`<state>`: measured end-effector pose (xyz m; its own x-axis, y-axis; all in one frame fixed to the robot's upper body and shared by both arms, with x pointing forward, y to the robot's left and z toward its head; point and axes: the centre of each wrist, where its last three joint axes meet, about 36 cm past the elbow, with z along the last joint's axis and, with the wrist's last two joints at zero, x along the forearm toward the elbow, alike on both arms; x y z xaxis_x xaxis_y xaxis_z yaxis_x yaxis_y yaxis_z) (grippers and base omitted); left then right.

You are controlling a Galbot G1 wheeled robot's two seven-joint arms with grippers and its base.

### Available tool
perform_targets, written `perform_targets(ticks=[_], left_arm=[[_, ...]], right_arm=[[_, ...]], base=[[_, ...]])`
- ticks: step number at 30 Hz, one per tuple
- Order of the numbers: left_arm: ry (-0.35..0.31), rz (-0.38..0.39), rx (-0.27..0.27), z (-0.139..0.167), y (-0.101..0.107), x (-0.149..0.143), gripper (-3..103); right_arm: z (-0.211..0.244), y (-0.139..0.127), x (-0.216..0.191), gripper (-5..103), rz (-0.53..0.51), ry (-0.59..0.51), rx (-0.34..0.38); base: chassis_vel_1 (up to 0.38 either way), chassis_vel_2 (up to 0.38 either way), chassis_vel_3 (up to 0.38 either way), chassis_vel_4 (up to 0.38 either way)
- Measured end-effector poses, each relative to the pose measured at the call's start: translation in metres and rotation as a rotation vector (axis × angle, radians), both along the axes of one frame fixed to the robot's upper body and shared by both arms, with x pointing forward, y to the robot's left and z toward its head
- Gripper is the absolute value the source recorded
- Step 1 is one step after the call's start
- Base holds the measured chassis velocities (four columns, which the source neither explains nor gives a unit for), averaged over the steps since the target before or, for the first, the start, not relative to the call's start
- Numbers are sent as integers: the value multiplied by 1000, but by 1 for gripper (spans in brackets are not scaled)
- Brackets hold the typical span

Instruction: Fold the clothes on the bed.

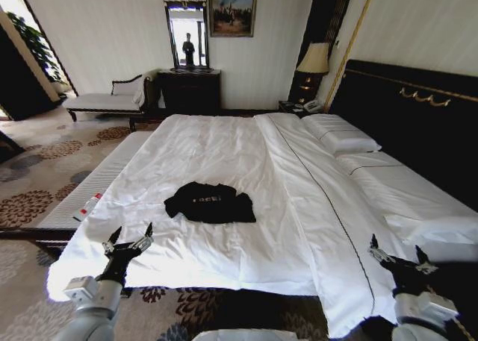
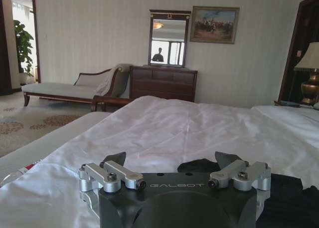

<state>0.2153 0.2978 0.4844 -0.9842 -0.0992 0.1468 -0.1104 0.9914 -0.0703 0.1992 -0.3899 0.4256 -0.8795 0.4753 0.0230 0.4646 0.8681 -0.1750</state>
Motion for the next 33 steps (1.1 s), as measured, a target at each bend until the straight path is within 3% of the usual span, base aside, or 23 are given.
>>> perform_targets(ticks=[20, 33], left_arm=[[6, 1, 1, -1, 0, -1, 100], [3, -1, 2, 0, -1, -1, 100]], right_arm=[[0, 9, -2, 100, 3, 3, 8], [5, 29, -5, 100, 36, -5, 25]], base=[[83, 88, -88, -86], [89, 83, -85, -78]])
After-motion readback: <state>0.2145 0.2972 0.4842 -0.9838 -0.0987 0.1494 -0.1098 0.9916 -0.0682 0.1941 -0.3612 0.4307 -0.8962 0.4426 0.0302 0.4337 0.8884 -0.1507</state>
